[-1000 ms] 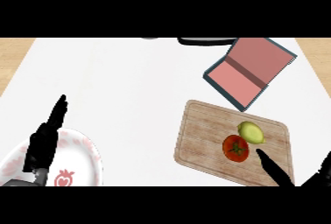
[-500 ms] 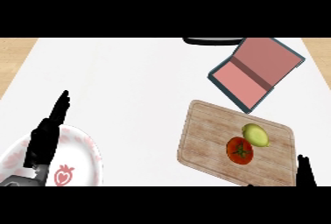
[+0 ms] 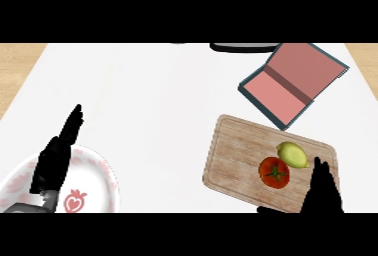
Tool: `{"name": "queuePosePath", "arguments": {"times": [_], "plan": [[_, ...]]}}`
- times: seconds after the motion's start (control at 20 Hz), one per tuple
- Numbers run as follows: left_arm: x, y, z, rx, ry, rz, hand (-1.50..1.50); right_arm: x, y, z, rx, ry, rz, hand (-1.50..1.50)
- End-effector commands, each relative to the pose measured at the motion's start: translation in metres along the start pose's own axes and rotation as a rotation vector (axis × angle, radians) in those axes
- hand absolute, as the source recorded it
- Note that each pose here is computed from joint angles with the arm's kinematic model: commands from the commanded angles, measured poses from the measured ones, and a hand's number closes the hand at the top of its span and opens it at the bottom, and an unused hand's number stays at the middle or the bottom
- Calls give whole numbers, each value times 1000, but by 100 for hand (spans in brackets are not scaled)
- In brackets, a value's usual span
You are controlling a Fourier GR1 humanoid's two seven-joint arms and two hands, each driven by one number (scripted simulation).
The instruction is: Pick the tomato from the cutting board and place it in the cardboard box
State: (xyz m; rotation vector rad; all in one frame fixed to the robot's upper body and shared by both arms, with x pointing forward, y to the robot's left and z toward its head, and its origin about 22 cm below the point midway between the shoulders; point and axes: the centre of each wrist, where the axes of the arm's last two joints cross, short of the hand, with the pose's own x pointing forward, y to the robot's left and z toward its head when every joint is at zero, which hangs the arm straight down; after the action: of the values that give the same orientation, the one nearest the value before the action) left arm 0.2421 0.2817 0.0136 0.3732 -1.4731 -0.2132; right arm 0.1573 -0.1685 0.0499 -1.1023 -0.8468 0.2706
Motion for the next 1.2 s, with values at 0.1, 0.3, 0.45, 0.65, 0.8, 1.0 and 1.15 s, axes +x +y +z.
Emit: {"name": "queuePosePath", "arguments": {"times": [0.1,0.3,0.45,0.65,0.8,1.0,1.15], "plan": [[-5,-17,5,13,22,2,0,42,17,-3,5,94,63,-150],[-10,8,1,20,20,-8,0,43,7,12,39,124,73,-150],[-13,5,2,16,17,-2,0,26,19,-9,36,138,66,-150],[-14,10,8,9,30,6,0,40,26,-9,33,123,67,-150],[-2,22,-6,10,36,13,0,33,25,-13,34,112,70,-150],[-13,0,12,1,30,2,0,29,30,-11,29,128,70,-150],[-15,0,6,19,12,8,0,38,34,-7,22,126,56,-150]]}}
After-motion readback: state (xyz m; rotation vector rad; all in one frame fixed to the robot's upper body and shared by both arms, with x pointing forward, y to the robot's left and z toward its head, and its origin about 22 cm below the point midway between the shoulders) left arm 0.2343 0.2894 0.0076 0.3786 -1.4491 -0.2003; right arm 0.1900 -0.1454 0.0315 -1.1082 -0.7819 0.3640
